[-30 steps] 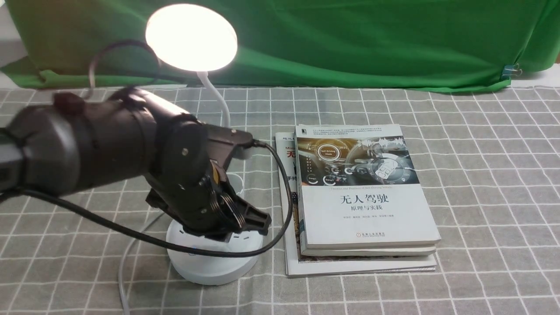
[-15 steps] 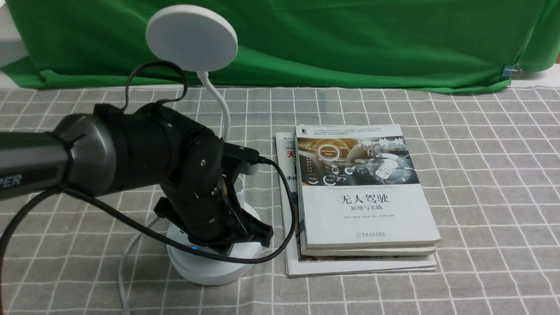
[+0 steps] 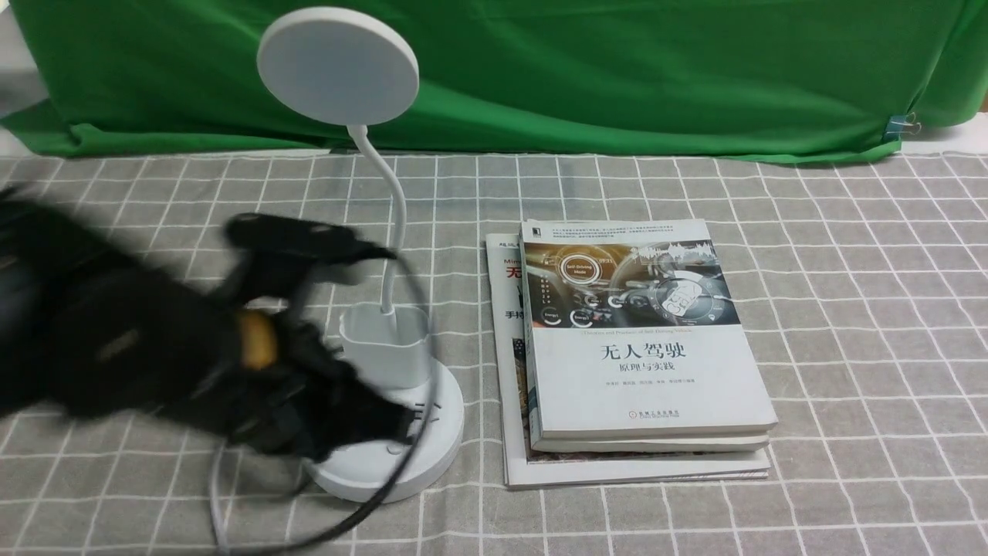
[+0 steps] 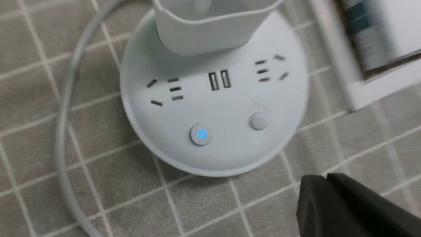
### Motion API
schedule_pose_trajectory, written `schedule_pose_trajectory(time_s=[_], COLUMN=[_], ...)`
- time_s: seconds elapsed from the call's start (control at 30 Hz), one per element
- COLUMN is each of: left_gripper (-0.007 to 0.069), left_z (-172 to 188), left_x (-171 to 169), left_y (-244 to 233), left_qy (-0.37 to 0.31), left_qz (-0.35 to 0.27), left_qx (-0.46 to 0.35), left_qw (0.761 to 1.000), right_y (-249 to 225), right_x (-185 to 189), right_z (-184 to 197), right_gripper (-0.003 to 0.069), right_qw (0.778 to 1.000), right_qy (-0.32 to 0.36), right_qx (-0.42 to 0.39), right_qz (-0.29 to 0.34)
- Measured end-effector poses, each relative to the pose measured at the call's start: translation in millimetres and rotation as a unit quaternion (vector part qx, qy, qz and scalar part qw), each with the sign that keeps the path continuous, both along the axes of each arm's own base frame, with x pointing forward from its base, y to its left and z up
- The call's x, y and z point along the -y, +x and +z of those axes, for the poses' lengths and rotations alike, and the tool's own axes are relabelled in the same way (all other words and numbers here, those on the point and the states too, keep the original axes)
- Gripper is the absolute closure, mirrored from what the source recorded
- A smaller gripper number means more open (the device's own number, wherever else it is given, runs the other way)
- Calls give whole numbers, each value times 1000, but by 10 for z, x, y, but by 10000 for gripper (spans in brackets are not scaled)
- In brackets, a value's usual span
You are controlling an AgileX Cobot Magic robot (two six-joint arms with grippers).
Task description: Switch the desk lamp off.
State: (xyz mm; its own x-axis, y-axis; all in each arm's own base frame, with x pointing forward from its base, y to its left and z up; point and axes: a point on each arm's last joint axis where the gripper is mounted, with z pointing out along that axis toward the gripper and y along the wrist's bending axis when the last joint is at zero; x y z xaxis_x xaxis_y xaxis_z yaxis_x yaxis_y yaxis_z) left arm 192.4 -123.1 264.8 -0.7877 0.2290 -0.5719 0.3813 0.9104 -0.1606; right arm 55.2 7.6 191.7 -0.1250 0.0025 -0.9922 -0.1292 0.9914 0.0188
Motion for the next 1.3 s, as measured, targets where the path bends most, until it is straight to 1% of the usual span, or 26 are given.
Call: schedule_pose_trajectory(time_s=[0.03, 0.1, 0.2, 0.3, 0.37, 0.53, 0.97, 1.07, 1.1, 1.13, 1.17, 1.2, 1.23, 1.27, 1.3], left_gripper=[624, 624, 624, 624, 624, 624, 624, 624, 624, 624, 624, 624, 624, 624, 624], left_z=[-6, 31, 36, -53, -123, -240, -194, -185, -183, -189, -201, -209, -255, -295, -327], left_x=[-46, -177, -321, -425, -469, -541, -575, -682, -781, -808, -886, -911, -1006, -1048, -1111], left_y=[-71, -273, -492, -649, -715, -790, -797, -873, -941, -960, -1013, -1031, -1099, -1131, -1185], left_qy=[-10, -45, -87, -107, -105, -60, -17, -12, -14, -9, -7, -4, 8, 16, 24], left_qz=[1, 5, 9, 11, 8, -24, -63, -50, -26, -21, 4, 12, 48, 65, 98], left_qx=[16, 75, 145, 182, 190, 219, 282, 316, 350, 359, 387, 396, 423, 432, 448], left_qw=[1000, 996, 986, 977, 976, 974, 957, 947, 936, 933, 922, 918, 905, 899, 888], right_y=[0, 0, 0, 0, 0, 0, 0, 0, 0, 0, 0, 0, 0, 0, 0], right_x=[0, 0, 0, 0, 0, 0, 0, 0, 0, 0, 0, 0, 0, 0, 0], right_z=[0, 0, 0, 0, 0, 0, 0, 0, 0, 0, 0, 0, 0, 0, 0], right_gripper=[623, 623, 623, 623, 623, 623, 623, 623, 623, 623, 623, 623, 623, 623, 623], right_qw=[1000, 1000, 1000, 1000, 1000, 1000, 1000, 1000, 1000, 1000, 1000, 1000, 1000, 1000, 1000], right_qy=[0, 0, 0, 0, 0, 0, 0, 0, 0, 0, 0, 0, 0, 0, 0], right_qx=[0, 0, 0, 0, 0, 0, 0, 0, 0, 0, 0, 0, 0, 0, 0], right_qz=[0, 0, 0, 0, 0, 0, 0, 0, 0, 0, 0, 0, 0, 0, 0])
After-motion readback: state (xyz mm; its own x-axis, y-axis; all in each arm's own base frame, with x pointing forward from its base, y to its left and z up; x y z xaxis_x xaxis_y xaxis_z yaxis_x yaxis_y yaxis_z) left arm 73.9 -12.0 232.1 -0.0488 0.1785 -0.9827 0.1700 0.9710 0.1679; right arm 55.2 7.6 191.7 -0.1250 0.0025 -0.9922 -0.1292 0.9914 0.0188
